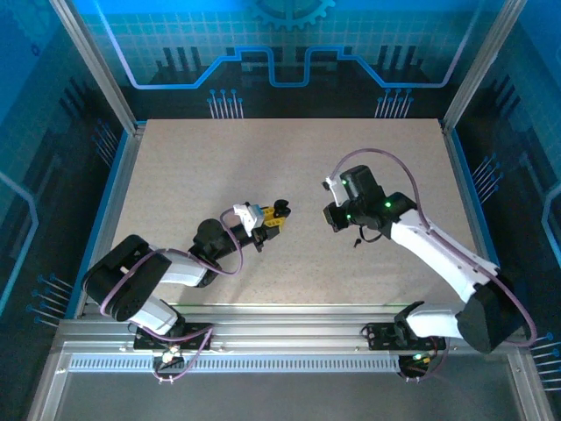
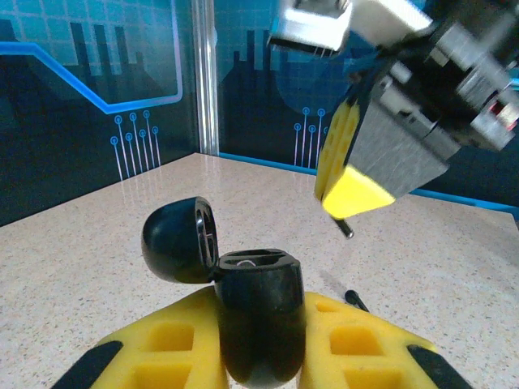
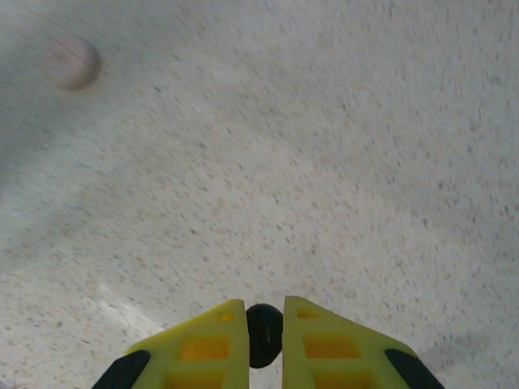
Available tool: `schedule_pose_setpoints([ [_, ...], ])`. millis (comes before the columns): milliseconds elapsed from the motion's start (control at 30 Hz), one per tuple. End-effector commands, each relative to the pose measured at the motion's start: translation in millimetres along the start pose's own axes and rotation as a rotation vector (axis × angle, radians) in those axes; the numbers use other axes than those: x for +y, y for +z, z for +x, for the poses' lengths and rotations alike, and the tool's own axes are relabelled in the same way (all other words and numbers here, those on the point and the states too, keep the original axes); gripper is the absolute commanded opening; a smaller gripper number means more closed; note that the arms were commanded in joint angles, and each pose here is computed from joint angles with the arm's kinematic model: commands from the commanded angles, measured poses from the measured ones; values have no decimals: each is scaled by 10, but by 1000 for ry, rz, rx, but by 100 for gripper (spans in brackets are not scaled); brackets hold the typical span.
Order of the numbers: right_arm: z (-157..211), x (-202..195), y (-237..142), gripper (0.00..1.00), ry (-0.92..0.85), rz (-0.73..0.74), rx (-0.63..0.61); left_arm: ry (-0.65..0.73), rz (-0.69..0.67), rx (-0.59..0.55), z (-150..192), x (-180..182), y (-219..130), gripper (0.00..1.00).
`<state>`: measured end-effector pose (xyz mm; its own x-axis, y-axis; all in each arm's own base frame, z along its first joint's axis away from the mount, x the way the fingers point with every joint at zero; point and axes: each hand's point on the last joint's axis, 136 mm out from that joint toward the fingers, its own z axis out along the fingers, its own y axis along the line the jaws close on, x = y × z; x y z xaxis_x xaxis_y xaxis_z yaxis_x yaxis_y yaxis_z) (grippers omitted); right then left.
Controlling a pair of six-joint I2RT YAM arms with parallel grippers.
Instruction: Insert wireless bluetooth earbuds into charging case
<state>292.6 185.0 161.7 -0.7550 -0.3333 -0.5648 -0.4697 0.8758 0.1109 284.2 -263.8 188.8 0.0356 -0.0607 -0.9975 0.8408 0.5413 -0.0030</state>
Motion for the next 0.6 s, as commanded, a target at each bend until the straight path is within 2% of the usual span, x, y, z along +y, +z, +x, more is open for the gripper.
schedule_pose_setpoints([
  [0,311,-133,159,13,67,45,188,27,2,-38,-103,-10,-18,16],
  [300,804,-112,661,11,136,35,494,34,-18,-19,-103,-19,-102,16],
  [567,978,-89,936,11,88,36,654,61,-32,10,-137,-26,-164,16],
])
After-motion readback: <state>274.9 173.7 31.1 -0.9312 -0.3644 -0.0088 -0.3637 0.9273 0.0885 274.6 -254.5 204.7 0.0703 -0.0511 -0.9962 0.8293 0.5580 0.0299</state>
